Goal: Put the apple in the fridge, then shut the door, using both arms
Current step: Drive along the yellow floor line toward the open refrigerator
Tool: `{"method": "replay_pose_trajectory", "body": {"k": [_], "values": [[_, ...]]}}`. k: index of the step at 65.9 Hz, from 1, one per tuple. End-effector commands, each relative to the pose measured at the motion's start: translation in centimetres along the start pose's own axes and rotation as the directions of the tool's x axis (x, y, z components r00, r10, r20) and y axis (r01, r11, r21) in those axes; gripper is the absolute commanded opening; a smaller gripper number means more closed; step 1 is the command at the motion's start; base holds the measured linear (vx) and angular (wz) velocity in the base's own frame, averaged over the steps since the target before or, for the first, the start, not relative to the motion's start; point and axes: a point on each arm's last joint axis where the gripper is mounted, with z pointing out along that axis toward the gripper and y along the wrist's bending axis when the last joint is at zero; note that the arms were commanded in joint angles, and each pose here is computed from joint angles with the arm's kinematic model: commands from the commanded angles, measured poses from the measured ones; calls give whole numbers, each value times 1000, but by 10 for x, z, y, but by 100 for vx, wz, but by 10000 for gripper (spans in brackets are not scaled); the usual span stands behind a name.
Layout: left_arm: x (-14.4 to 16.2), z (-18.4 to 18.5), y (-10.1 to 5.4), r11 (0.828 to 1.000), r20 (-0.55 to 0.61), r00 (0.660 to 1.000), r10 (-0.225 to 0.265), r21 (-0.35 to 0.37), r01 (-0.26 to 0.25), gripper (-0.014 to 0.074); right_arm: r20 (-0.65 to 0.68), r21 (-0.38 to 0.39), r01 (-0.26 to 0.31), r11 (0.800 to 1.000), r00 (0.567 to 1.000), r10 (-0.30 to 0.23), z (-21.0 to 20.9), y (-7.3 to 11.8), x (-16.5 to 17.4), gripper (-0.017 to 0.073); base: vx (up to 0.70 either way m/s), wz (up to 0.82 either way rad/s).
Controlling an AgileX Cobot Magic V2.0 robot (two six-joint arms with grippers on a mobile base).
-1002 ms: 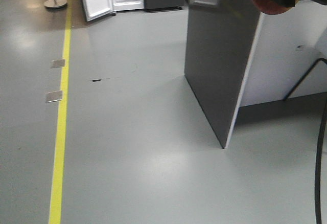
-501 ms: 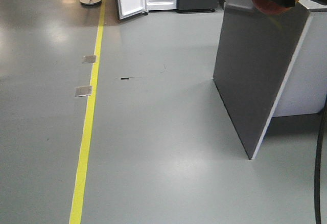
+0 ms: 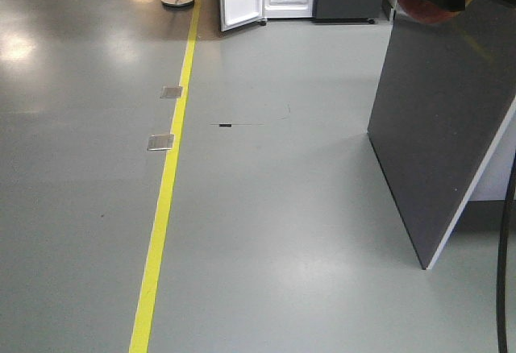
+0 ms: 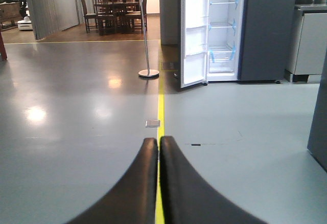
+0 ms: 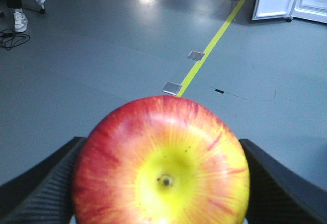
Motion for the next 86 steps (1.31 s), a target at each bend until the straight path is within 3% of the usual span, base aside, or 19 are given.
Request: {"method": "replay_pose_trajectory", "body": {"k": [1, 86], "values": [[-13, -2, -3, 999, 93, 996, -8, 37, 4, -6, 121, 18, 2, 1000, 993, -5, -18, 6, -18, 122, 7, 11], [-13, -2, -3, 999, 93, 996, -8, 37, 4, -6, 121, 18, 2, 1000, 993, -5, -18, 6, -18, 122, 11, 4]]}}
